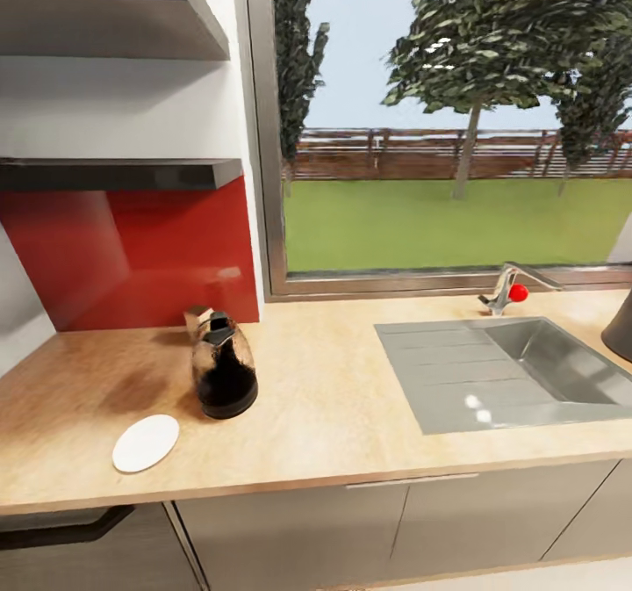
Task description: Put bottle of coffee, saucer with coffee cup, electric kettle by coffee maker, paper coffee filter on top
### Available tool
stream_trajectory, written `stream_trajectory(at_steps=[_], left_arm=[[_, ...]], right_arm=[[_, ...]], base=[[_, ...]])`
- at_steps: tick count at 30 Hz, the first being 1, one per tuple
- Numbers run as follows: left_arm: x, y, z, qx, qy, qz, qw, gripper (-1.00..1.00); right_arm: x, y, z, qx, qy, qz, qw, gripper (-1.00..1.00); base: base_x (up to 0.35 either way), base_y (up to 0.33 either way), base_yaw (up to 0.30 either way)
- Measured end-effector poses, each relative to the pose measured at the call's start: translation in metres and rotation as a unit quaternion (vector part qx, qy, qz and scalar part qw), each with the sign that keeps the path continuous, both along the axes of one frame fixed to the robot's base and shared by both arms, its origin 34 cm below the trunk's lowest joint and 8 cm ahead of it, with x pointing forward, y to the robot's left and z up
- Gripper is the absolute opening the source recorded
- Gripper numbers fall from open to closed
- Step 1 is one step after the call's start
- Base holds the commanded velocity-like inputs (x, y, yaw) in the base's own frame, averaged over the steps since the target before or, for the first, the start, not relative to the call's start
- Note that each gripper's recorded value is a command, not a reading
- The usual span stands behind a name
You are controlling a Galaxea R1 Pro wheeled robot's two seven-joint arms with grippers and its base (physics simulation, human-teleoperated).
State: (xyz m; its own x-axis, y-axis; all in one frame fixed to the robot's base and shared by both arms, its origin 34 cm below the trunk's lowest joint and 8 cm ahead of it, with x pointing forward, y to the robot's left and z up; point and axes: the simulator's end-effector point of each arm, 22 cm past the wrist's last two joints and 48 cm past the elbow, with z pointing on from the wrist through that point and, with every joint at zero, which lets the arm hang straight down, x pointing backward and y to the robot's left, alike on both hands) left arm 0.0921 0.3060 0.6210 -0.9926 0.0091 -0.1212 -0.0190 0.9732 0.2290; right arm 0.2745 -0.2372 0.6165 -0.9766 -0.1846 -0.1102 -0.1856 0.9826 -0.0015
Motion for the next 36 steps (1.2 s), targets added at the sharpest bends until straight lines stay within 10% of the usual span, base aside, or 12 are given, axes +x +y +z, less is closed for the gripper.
stream_trajectory(at_steps=[21, 36], left_arm=[[0.0000, -0.0002, 0.0000, 0.000, 0.000, 0.000, 1.0000, 1.00], [0.0001, 0.0003, 0.0000, 0.000, 0.000, 0.000, 1.0000, 1.00]], right_arm=[[0.0000, -0.0001, 0.0000, 0.000, 0.000, 0.000, 1.0000, 1.00], [0.0000, -0.0010, 0.0000, 0.000, 0.000, 0.000, 1.0000, 1.00]], base=[[-0.109, 0.299, 0.117], [-0.129, 0.297, -0.162]])
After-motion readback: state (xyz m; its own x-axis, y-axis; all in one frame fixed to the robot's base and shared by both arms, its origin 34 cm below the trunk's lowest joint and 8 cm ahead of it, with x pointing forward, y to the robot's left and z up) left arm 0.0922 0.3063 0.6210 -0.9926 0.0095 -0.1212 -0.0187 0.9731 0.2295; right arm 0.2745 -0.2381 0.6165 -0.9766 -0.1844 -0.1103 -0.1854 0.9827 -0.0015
